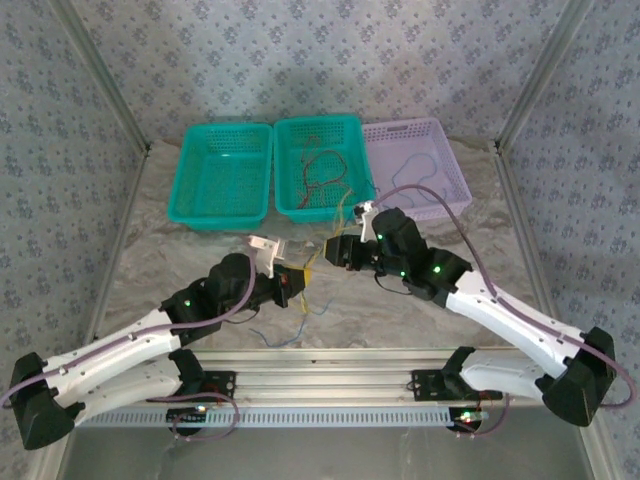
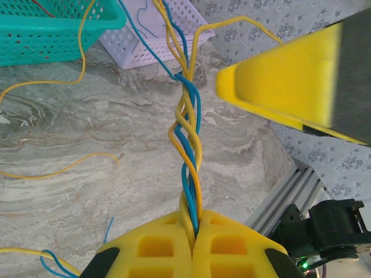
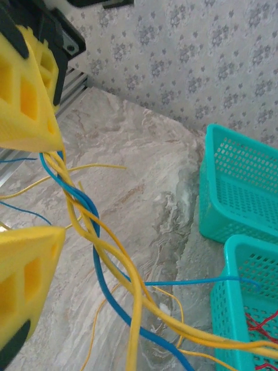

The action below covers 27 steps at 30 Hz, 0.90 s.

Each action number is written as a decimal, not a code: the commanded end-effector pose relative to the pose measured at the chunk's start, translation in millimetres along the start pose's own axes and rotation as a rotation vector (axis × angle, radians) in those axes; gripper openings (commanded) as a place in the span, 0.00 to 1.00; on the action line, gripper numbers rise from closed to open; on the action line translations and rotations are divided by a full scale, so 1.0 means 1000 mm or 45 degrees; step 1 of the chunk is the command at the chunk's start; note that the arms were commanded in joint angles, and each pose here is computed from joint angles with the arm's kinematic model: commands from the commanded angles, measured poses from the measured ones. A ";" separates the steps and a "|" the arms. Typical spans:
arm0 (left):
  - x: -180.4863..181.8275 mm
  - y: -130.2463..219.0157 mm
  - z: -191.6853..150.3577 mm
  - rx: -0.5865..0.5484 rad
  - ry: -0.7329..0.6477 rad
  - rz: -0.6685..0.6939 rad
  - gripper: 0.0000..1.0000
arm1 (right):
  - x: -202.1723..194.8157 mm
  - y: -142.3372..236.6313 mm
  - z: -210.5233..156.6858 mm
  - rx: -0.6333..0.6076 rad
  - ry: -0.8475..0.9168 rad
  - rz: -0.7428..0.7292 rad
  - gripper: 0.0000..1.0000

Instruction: Untangle the cables

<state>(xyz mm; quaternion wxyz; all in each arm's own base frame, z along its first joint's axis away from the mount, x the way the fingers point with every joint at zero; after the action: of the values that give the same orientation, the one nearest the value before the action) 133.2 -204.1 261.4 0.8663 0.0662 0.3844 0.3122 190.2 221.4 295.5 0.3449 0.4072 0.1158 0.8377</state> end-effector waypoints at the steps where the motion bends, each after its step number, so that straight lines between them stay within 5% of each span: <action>1: -0.016 0.003 0.012 -0.039 -0.050 -0.050 0.00 | 0.001 -0.009 0.001 0.017 0.013 -0.008 0.36; 7: -0.017 0.001 0.008 -0.011 -0.070 -0.060 0.00 | -0.001 -0.020 0.000 0.052 0.018 -0.029 0.34; 14: -0.018 0.003 0.005 0.002 -0.083 -0.073 0.00 | -0.007 -0.016 0.001 0.011 0.042 -0.097 0.00; 21: -0.017 0.006 0.001 0.031 -0.083 -0.077 0.00 | -0.011 -0.001 0.007 -0.083 0.076 -0.129 0.00; 27: -0.013 0.013 -0.001 0.032 -0.085 -0.042 0.30 | -0.017 0.020 0.015 -0.149 0.084 -0.196 0.00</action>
<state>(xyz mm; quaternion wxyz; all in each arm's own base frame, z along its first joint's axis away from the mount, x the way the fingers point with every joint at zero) 124.6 -205.5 257.3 0.8738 0.0928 0.3706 0.3008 198.0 211.3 294.4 0.3865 0.3738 0.1229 0.8342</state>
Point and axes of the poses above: each hand's point on the last joint's axis, 136 mm out from that joint toward the fingers, its own y axis back along the fingers, its own x axis along the line the jaws close on, z = x × y, the point moved 9 cm from there along y, back along the fingers, and after that the axes turned 3 degrees about y, right-handed, at the moved point
